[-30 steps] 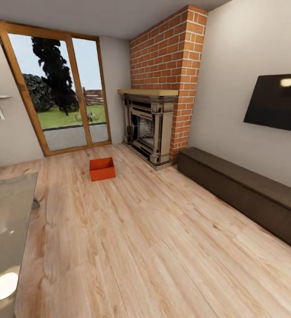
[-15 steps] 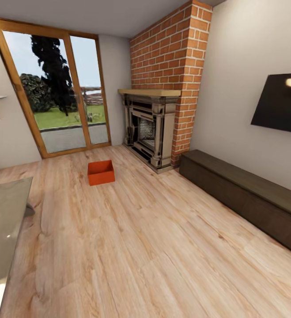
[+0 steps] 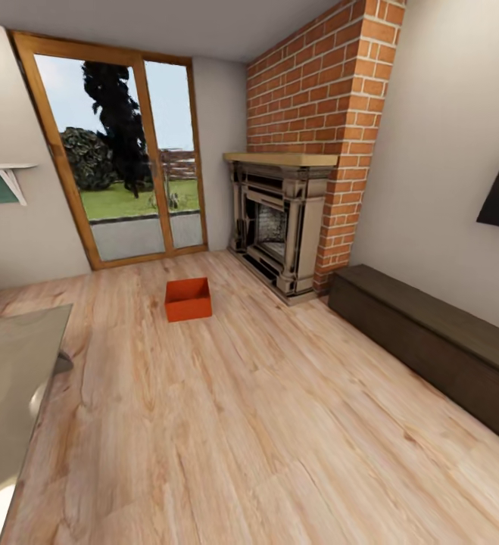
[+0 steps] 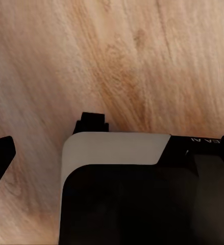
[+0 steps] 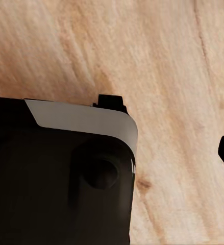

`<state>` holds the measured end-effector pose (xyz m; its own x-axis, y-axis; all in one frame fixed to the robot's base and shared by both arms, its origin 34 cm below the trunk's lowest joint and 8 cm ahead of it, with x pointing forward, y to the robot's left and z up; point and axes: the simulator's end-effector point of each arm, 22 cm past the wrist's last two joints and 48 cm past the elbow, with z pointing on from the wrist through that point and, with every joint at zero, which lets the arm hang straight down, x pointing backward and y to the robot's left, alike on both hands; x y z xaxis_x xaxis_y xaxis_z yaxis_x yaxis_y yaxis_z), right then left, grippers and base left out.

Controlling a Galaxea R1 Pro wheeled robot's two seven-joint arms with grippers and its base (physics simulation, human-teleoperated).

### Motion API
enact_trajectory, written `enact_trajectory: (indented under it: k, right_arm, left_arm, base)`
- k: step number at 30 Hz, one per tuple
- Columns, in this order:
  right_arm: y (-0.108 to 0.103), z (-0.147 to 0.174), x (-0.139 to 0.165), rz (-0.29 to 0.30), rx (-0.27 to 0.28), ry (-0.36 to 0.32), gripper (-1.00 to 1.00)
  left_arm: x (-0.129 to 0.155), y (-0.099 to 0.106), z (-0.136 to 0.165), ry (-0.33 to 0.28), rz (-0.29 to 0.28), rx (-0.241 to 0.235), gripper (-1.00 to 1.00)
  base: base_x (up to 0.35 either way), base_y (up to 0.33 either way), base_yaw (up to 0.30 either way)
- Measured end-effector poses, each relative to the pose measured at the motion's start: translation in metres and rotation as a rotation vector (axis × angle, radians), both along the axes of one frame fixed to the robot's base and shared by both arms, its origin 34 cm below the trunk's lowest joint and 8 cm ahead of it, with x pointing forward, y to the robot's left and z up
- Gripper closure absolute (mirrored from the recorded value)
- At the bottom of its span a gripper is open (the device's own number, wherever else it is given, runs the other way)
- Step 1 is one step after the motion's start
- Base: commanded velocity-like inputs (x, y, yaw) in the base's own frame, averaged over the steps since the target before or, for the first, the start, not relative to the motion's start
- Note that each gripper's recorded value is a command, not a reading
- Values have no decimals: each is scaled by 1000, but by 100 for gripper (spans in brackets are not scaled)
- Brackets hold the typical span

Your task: Move the two storage containers from the living room to the garage. In the garage, place one container on the floor and stack the other container on top of it (either order is fine).

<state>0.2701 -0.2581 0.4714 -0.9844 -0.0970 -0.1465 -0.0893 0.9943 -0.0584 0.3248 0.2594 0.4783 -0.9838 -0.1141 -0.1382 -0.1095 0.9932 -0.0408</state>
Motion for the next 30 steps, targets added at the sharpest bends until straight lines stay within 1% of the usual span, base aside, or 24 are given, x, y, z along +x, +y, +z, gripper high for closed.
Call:
enact_trajectory:
  k: [19, 23, 30]
  right_arm:
    - [0, 0, 0, 0, 0, 0, -100]
    - [-1, 0, 0, 0, -1, 0, -100]
    - [-1, 0, 0, -1, -1, -1, -100]
  left_arm:
    - [0, 0, 0, 0, 0, 0, -100]
    - [0, 0, 0, 0, 0, 0, -100]
    - [0, 0, 0, 1, 0, 0, -100]
  base:
    - [320, 0, 266]
    - [320, 0, 100]
    - [320, 0, 13]
